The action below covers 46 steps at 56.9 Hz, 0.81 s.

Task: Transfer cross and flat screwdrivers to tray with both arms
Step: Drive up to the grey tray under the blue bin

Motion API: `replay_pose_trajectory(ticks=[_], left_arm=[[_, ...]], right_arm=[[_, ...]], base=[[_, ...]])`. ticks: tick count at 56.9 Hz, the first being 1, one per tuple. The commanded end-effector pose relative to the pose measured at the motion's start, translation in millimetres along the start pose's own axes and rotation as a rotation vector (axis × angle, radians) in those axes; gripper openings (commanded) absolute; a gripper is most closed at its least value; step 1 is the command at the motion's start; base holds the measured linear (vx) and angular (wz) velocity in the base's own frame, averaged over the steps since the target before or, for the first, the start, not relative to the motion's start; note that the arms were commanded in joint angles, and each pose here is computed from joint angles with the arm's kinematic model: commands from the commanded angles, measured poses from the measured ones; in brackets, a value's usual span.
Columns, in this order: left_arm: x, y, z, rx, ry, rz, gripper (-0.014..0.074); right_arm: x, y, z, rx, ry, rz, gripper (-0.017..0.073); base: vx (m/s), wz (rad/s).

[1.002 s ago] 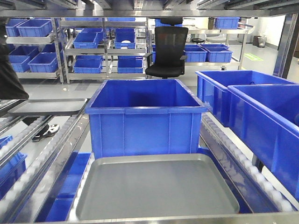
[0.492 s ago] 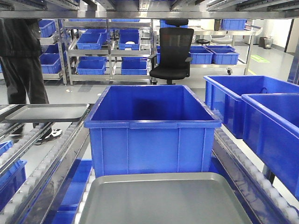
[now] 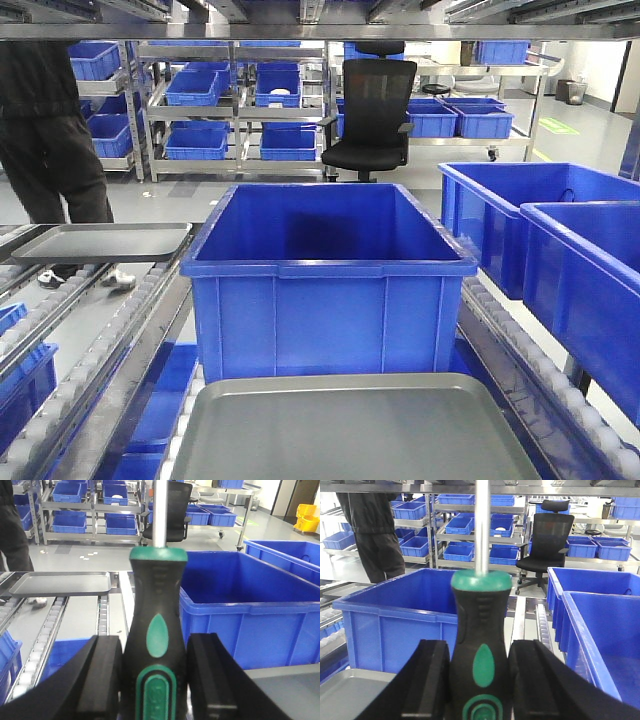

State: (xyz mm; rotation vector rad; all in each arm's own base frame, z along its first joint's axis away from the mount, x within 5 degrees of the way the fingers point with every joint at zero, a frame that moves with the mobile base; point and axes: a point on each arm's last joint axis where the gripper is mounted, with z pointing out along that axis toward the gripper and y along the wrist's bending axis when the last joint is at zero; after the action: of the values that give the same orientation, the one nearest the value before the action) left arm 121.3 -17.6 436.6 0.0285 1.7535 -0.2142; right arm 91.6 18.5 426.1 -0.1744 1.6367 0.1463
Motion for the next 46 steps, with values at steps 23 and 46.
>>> replay_pose_trajectory(ticks=[23, 46], left_arm=[[-16.8, -1.6, -6.7, 0.008, -0.125, -0.007, -0.0006], [-12.4, -3.3, 0.6, 0.033, -0.068, -0.094, -0.0006]], right_arm=[[-16.4, -1.4, -2.4, 0.016, -0.117, 0.003, -0.0008], [-7.3, -1.0, 8.4, 0.000, -0.011, 0.008, -0.0008]], base=[[0.00, 0.00], [0.00, 0.00]])
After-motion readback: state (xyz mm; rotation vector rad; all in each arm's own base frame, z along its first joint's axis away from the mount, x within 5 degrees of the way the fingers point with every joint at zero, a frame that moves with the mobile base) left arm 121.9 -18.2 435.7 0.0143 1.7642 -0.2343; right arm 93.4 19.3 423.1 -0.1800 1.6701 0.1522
